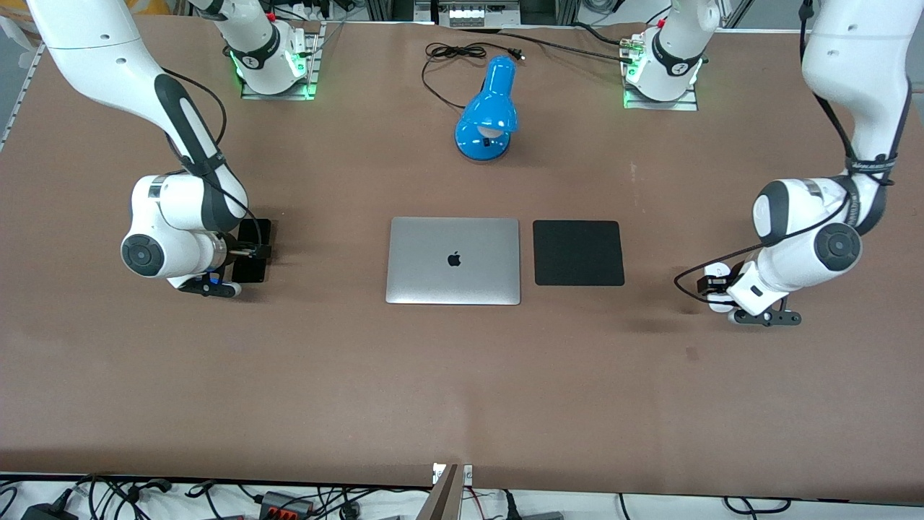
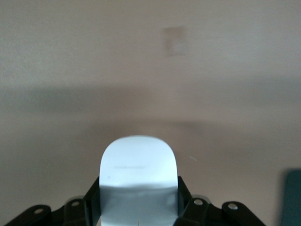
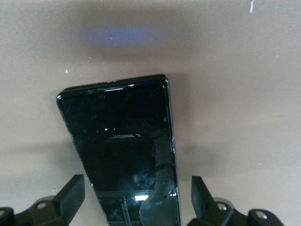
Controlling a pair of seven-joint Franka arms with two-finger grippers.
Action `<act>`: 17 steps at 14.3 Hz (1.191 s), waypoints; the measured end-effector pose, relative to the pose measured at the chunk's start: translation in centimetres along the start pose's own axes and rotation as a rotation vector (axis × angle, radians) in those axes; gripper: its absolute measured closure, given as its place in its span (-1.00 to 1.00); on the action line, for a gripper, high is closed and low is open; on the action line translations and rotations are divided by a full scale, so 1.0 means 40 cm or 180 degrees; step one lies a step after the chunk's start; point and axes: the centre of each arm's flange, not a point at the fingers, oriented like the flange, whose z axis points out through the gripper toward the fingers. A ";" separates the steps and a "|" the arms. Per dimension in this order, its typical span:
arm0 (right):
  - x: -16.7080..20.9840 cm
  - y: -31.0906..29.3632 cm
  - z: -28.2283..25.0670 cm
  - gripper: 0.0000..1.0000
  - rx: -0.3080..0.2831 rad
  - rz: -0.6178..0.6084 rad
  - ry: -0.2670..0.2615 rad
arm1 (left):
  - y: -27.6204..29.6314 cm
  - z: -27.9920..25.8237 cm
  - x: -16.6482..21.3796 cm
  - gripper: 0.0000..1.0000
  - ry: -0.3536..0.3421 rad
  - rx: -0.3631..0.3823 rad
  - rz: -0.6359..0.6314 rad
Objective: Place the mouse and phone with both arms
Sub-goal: 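Grasp the black phone with the right gripper while the left gripper grasps the mouse, then carry the white mouse onto the mouse pad while the right gripper slides the phone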
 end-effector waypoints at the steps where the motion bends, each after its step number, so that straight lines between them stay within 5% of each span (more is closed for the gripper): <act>1: -0.003 0.001 0.009 -1.00 0.0000 0.0001 0.0002 | 0.059 -0.052 0.007 -0.23 -0.0103 0.0016 -0.0025; 4: -0.007 0.002 0.019 -1.00 0.0001 0.0004 0.0007 | 0.295 -0.101 -0.009 -0.23 -0.0208 0.0094 0.0106; 9: -0.009 0.003 0.027 -1.00 0.0007 0.0007 0.0041 | 0.585 0.029 -0.076 -0.23 -0.0282 0.0206 0.0137; 12: -0.009 0.002 0.027 -1.00 0.0008 0.0007 0.0043 | 0.607 0.133 -0.109 -0.23 -0.0145 0.0157 0.0073; 14: -0.012 -0.004 0.019 -0.65 0.0045 0.0029 0.0046 | 0.603 0.182 -0.133 -0.23 -0.0061 0.0119 0.0007; 17: -0.013 -0.001 0.020 -0.65 0.0147 0.0130 0.0026 | 0.623 0.216 -0.164 -0.23 -0.0046 0.0118 -0.0024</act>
